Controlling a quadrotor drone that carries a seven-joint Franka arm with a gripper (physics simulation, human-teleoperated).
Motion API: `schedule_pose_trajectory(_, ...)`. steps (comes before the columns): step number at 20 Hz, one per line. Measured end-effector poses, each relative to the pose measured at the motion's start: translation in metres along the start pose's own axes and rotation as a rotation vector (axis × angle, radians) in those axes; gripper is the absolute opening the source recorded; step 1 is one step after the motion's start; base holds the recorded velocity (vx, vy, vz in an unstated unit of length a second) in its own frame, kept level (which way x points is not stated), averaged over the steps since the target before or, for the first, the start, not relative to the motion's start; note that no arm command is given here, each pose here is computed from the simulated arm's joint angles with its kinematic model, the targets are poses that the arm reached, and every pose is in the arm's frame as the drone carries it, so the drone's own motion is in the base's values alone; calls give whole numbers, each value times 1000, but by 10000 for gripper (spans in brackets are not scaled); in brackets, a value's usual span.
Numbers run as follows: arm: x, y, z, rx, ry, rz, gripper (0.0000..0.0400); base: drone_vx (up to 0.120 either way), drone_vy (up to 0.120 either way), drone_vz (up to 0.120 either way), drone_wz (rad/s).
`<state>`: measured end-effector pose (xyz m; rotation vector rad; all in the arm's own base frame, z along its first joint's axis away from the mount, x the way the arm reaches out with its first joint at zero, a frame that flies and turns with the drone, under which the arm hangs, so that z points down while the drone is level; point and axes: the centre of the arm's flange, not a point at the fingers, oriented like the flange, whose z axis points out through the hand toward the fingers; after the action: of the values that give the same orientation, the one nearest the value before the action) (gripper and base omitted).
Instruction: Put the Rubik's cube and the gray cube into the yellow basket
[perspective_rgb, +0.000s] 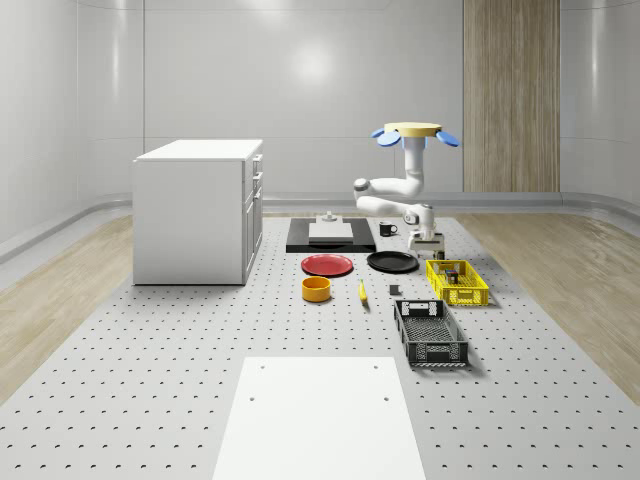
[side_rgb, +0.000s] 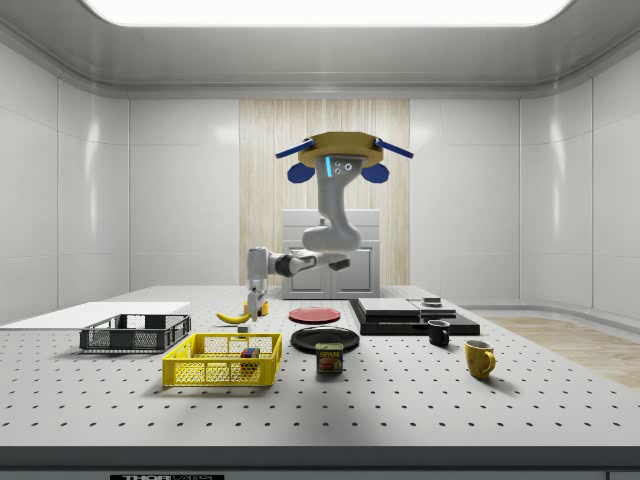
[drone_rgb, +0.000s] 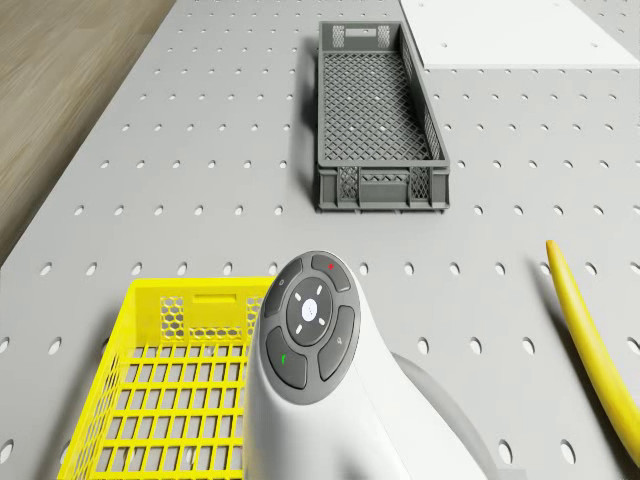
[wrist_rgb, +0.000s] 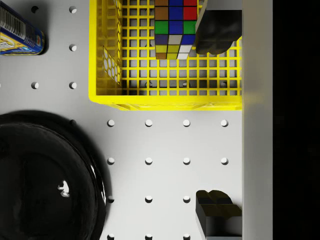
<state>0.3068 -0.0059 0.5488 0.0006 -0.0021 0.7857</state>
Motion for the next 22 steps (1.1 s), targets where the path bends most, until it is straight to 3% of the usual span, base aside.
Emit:
schedule_pose_trajectory(13,0,0,0,0,0,0,400,120,-120,0,0)
schedule_pose_trajectory(22,0,0,0,0,0,0,400,36,-120,0,0)
